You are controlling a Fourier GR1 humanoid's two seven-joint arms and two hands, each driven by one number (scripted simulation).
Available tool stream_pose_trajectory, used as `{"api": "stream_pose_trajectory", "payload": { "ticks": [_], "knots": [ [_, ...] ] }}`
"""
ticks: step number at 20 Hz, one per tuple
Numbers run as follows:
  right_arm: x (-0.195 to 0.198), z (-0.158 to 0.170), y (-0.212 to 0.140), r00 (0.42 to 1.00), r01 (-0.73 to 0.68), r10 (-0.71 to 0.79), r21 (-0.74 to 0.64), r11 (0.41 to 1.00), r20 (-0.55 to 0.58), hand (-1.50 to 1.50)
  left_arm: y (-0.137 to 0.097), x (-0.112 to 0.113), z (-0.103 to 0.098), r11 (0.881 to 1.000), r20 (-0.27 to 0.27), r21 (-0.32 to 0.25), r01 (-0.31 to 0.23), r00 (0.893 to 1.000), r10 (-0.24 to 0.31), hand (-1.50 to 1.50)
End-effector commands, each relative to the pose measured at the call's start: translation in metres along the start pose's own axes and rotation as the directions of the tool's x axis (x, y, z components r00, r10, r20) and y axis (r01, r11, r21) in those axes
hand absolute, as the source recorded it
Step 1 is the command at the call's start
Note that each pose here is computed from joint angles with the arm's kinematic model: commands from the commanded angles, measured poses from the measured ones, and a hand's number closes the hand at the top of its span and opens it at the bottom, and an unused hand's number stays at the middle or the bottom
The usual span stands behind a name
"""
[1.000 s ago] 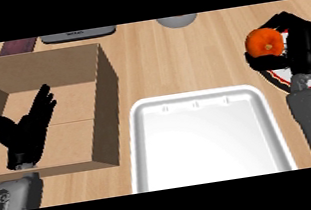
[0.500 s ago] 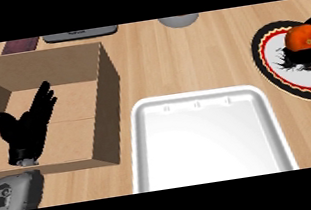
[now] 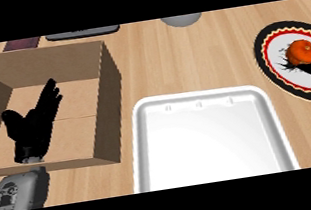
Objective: Pick the squash from the tray and place it in the plate
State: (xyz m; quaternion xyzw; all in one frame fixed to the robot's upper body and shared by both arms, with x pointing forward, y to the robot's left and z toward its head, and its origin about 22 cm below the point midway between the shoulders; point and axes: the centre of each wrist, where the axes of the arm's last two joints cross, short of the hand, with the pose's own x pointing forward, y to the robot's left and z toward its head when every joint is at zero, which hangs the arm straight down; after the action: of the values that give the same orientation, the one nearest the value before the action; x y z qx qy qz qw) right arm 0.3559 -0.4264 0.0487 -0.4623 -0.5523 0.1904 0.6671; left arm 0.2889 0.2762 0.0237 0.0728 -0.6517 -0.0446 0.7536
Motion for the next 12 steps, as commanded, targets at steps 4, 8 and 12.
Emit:
{"api": "stream_pose_trajectory", "payload": {
  "ticks": [4, 8, 12],
  "knots": [
    [-0.03, 0.005, 0.001, 0.986, 0.077, -0.067, -0.063, 0.995, 0.151, -1.5, -0.019, 0.0, -0.004, 1.0, -0.004, -0.006, 0.004, 1.0, -0.004, 0.0],
    [0.01, -0.012, -0.017, 0.902, 0.277, -0.229, -0.082, 0.957, 0.367, -1.5, 0.003, 0.006, -0.007, 0.999, -0.01, 0.036, 0.012, 1.0, -0.012, 0.0],
    [0.027, -0.018, -0.032, 0.807, 0.449, -0.398, -0.015, 0.893, 0.436, -1.5, 0.015, -0.008, 0.007, 1.0, -0.026, 0.022, -0.005, 1.0, 0.005, 0.0]
  ]
}}
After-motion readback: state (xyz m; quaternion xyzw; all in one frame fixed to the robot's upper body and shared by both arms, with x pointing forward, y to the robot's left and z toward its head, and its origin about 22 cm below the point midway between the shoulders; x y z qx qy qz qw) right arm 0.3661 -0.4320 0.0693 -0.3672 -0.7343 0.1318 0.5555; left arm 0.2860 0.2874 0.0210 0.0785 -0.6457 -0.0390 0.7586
